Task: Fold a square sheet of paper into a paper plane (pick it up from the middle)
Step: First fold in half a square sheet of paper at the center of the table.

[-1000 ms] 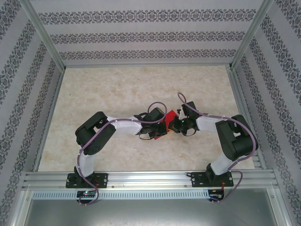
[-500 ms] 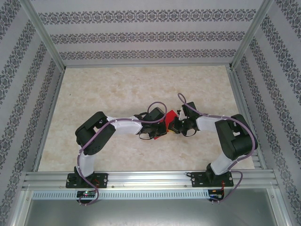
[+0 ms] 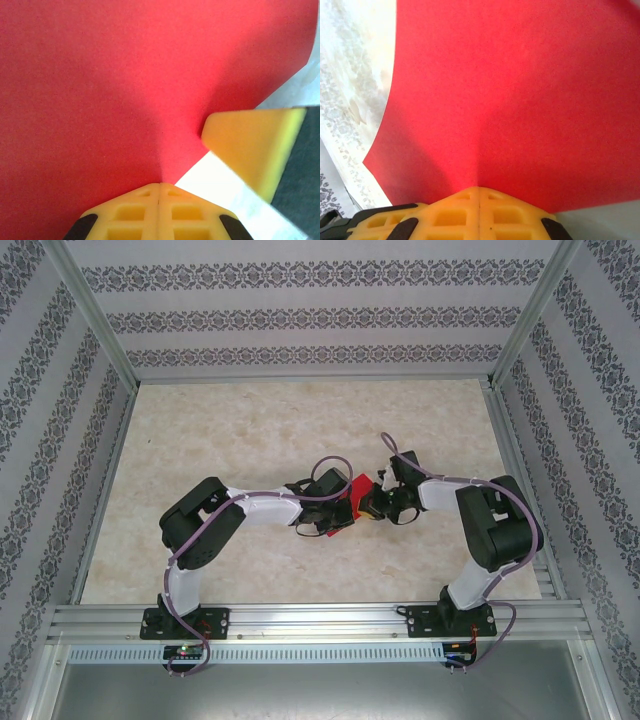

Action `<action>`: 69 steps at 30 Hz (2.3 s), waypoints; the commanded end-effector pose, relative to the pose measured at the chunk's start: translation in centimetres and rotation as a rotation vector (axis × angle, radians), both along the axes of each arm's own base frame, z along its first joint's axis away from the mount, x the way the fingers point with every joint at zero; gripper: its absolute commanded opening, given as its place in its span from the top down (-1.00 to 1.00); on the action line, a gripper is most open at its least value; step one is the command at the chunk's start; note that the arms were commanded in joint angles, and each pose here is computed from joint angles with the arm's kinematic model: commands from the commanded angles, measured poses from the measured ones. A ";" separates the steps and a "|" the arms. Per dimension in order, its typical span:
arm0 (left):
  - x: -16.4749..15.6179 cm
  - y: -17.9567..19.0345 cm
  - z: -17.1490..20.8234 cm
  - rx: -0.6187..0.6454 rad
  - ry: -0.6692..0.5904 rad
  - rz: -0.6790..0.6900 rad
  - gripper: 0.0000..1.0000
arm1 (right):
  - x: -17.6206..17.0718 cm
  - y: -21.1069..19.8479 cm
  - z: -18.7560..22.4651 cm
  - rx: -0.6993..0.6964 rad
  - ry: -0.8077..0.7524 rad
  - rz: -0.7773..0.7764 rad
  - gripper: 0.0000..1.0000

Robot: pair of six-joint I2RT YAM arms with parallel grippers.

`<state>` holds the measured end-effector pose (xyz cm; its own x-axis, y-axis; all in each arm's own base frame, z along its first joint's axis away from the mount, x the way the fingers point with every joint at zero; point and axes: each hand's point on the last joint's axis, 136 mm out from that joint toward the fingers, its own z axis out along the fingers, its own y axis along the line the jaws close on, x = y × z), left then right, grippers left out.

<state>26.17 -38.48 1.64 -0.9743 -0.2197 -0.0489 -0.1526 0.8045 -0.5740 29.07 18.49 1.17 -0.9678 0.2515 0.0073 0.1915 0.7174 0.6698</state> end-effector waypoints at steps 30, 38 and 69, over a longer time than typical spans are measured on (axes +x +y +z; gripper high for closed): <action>-3.8 3.6 -3.9 0.171 0.142 -0.012 1.00 | 5.1 -5.0 3.0 -0.002 -0.258 -0.154 1.00; -3.0 2.9 -3.1 0.154 0.104 -0.035 1.00 | 2.4 -2.2 1.8 0.017 -0.204 -0.076 1.00; 3.3 -2.3 1.2 -0.122 -0.238 -0.223 1.00 | 2.3 -1.9 -2.3 -0.048 -0.064 -0.056 1.00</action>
